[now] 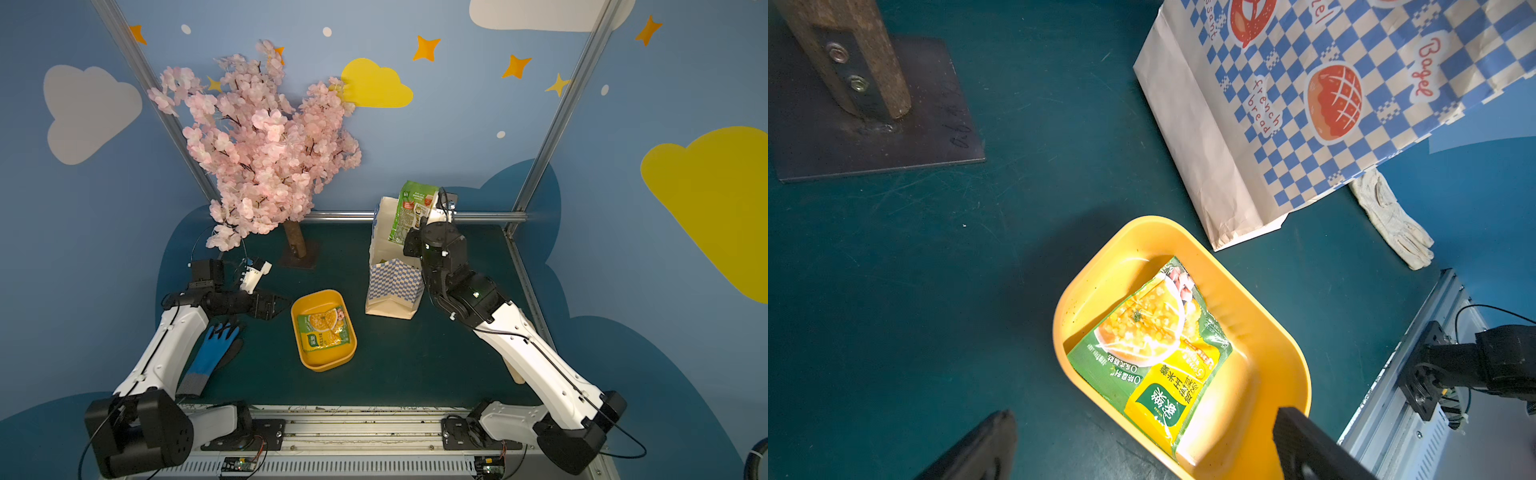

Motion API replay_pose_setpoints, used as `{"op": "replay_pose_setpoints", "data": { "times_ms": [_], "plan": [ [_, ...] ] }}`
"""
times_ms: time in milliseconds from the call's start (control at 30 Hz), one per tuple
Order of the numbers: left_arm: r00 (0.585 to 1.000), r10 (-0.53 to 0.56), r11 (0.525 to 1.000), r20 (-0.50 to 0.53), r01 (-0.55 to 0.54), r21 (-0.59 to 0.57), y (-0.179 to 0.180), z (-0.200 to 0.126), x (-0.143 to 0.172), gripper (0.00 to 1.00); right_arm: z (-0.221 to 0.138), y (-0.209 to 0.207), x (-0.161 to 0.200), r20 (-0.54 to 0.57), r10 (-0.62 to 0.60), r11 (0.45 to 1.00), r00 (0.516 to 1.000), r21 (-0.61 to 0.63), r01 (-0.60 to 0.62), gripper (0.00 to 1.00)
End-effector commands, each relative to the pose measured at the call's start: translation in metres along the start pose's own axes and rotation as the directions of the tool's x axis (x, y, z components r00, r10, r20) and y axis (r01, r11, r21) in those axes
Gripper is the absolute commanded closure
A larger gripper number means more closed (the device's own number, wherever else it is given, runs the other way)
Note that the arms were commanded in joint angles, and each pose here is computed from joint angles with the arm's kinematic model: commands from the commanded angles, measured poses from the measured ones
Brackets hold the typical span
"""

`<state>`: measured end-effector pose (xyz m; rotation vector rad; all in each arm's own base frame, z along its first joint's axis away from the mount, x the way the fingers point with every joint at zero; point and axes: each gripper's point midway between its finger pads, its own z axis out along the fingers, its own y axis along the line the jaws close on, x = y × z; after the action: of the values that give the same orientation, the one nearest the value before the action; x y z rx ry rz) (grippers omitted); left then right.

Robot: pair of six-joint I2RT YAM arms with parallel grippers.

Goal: Place the condiment packets inside the bag
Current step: Place the condiment packet in the paper bag.

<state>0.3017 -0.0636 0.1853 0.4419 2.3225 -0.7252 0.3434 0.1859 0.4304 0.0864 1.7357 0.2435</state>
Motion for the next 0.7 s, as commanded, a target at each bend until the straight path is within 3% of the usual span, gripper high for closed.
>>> {"op": "replay_pose_setpoints", "data": {
  "times_ms": [0, 300, 400, 467, 567, 667],
  "plan": [
    [1.000, -0.002, 1.000, 0.004, 0.002, 0.008, -0.004, -0.003, 0.002, 0.00, 0.014, -0.009, 0.006, -0.027, -0.052, 0.996, 0.998, 0.069, 0.054, 1.00],
    [1.000, 0.000, 1.000, 0.010, 0.000, 0.000, -0.005, -0.007, 0.003, 0.00, 0.058, -0.005, 0.020, -0.109, -0.068, 0.990, 0.992, 0.113, 0.080, 1.00],
    [1.000, 0.007, 1.000, 0.012, -0.007, -0.004, -0.005, -0.009, 0.002, 0.00, 0.060, 0.004, 0.017, -0.117, -0.063, 0.994, 0.991, 0.080, 0.073, 0.68],
    [1.000, 0.007, 1.000, 0.009, -0.007, -0.007, -0.004, -0.008, 0.002, 0.00, 0.058, 0.010, 0.013, -0.113, -0.063, 0.996, 0.992, 0.061, 0.070, 0.54],
    [1.000, 0.005, 1.000, 0.011, -0.005, -0.005, -0.004, -0.009, 0.002, 0.00, 0.049, 0.020, 0.006, -0.098, -0.071, 0.997, 0.993, 0.023, 0.073, 0.44],
    [1.000, 0.002, 1.000, 0.013, -0.002, -0.001, -0.004, -0.008, 0.001, 0.00, 0.034, 0.035, 0.005, -0.091, -0.086, 0.996, 0.992, -0.030, 0.084, 0.43]
  ]
}}
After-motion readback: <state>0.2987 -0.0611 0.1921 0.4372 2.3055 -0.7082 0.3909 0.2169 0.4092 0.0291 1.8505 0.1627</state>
